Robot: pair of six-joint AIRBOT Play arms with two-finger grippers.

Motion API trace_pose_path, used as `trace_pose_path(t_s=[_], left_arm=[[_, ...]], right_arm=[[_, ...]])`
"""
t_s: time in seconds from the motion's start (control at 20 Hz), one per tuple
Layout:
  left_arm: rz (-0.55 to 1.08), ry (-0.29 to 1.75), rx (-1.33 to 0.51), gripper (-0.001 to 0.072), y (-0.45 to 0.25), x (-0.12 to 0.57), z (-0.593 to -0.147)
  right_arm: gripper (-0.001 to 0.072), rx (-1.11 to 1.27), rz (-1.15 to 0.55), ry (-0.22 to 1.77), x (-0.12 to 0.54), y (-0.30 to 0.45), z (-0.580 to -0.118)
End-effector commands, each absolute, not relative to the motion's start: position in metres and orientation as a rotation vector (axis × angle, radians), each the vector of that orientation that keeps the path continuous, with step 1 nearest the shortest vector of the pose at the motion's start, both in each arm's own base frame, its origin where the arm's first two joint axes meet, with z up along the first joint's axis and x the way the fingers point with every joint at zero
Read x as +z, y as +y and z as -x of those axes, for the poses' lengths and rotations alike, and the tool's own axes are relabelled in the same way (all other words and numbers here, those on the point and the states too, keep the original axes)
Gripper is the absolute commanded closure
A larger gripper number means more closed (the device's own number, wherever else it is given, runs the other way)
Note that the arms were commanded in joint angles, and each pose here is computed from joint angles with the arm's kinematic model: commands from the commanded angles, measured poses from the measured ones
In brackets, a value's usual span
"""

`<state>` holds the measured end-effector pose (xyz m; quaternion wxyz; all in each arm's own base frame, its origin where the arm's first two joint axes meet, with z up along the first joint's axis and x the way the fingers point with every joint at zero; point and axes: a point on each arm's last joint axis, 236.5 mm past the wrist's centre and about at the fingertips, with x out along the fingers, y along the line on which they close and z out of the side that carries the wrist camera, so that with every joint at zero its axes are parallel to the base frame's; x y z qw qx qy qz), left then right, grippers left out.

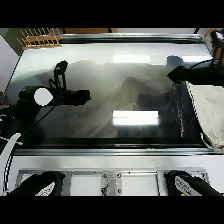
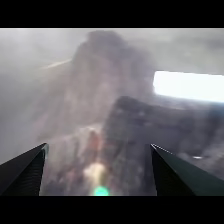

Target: Fold the clothes and pants, and hang the long-sleeved shirts on hangers.

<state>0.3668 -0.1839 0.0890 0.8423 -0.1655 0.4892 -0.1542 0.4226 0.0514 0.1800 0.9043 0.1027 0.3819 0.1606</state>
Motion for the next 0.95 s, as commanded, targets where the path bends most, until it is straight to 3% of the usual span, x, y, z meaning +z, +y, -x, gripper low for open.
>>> trace_pose_path(t_s=[0.0,0.1,0.15,0.2,0.25,0.9], left_arm=[[0.374,0.993,-0.292,0.0704,-0.1653,0.0999,-0.374],[0.373,0.986,-0.292,0.0704,-0.1641,0.1025,-0.3737],[0.374,0.986,-0.292,0.0703,-0.1642,0.1025,-0.3737],[0.374,0.987,-0.292,0.0704,-0.1643,0.1021,-0.3738],[0.374,0.988,-0.292,0.0703,-0.1645,0.102,-0.3735],[0.374,0.991,-0.292,0.0704,-0.1645,0.1017,-0.373]], right_arm=[[0.0009,0.457,-0.147,0.8,0.1802,0.1041,-0.4124],[0.0027,0.465,-0.145,0.806,0.1795,0.1065,-0.4108],[0.0251,0.465,-0.145,0.808,0.1792,0.1063,-0.4105],[0.0578,0.464,-0.145,0.807,0.1794,0.1059,-0.4106],[0.0678,0.462,-0.146,0.807,0.1794,0.1055,-0.4107],[0.0683,0.463,-0.146,0.807,0.1793,0.1057,-0.4108]])
